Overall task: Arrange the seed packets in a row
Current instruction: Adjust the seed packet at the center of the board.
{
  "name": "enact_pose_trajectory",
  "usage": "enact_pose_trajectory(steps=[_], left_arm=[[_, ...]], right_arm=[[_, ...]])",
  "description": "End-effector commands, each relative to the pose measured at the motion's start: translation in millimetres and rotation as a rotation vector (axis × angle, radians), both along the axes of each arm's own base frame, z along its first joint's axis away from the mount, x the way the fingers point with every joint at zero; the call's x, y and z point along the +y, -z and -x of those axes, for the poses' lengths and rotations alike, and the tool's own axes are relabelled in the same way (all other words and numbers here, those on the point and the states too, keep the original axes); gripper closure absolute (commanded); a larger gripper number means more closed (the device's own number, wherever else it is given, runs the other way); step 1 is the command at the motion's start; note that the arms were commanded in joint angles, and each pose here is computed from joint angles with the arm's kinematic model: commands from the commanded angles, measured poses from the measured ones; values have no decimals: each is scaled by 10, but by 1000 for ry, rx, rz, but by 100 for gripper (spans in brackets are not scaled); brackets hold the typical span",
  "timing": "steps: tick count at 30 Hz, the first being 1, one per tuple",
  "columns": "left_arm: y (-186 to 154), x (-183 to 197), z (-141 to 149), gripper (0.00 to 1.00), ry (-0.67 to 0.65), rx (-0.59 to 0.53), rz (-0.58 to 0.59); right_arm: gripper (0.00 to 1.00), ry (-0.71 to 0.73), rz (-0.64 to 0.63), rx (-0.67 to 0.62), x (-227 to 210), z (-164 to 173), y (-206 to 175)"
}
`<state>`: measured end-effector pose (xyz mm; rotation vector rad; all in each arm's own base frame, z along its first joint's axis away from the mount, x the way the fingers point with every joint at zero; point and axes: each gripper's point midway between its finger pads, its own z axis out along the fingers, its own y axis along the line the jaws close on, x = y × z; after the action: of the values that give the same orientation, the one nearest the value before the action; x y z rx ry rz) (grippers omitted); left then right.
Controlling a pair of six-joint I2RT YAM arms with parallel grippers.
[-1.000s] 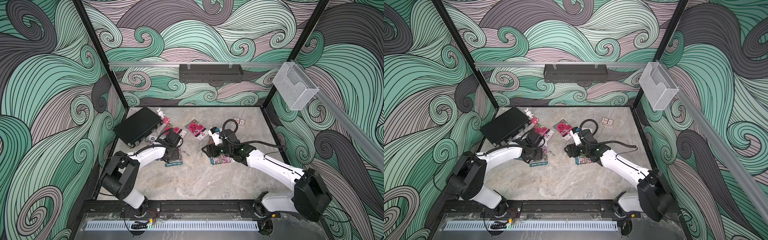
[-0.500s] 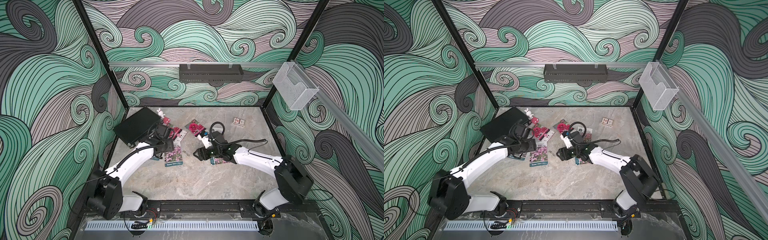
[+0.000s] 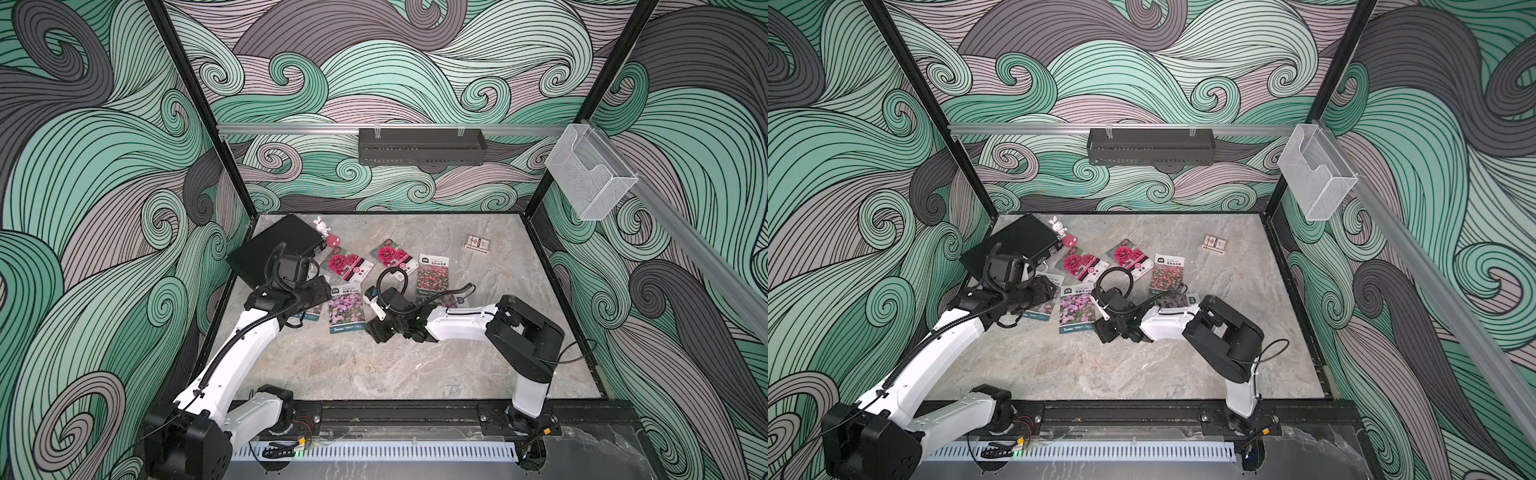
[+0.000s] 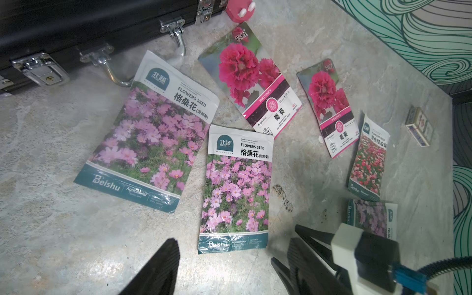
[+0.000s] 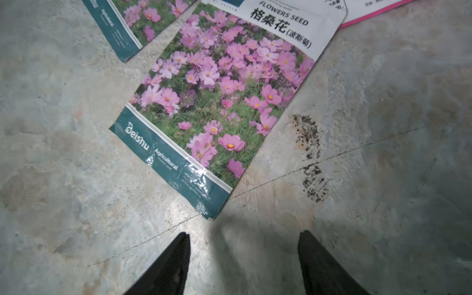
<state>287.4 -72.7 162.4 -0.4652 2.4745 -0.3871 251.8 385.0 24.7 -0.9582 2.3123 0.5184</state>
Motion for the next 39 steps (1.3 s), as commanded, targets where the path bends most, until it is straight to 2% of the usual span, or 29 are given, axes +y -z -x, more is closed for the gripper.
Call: enact_pose_trajectory(steps=[1, 8, 23, 29, 33, 37, 39], left_arm=[[14, -14, 51, 31, -4, 8, 43], [22, 2, 49, 31, -2, 1, 54], [-52, 57, 68, 31, -18, -29, 63], [-23, 93, 89, 31, -21, -22, 54], [-16, 105, 89, 31, -21, -22, 52], [-4, 102, 47, 31, -13, -22, 46], [-4, 28, -30, 30, 28, -39, 60]], right_arm=[[31, 18, 15, -160, 126, -140, -109], [32, 20, 59, -215, 242, -61, 21], [33, 38, -12, -88, 694, -30, 183], [32, 49, -22, -84, 733, -58, 163], [32, 47, -69, -107, 685, -31, -103], [31, 46, -167, -114, 497, -24, -715], [31, 83, -239, -71, 303, -99, -1065]])
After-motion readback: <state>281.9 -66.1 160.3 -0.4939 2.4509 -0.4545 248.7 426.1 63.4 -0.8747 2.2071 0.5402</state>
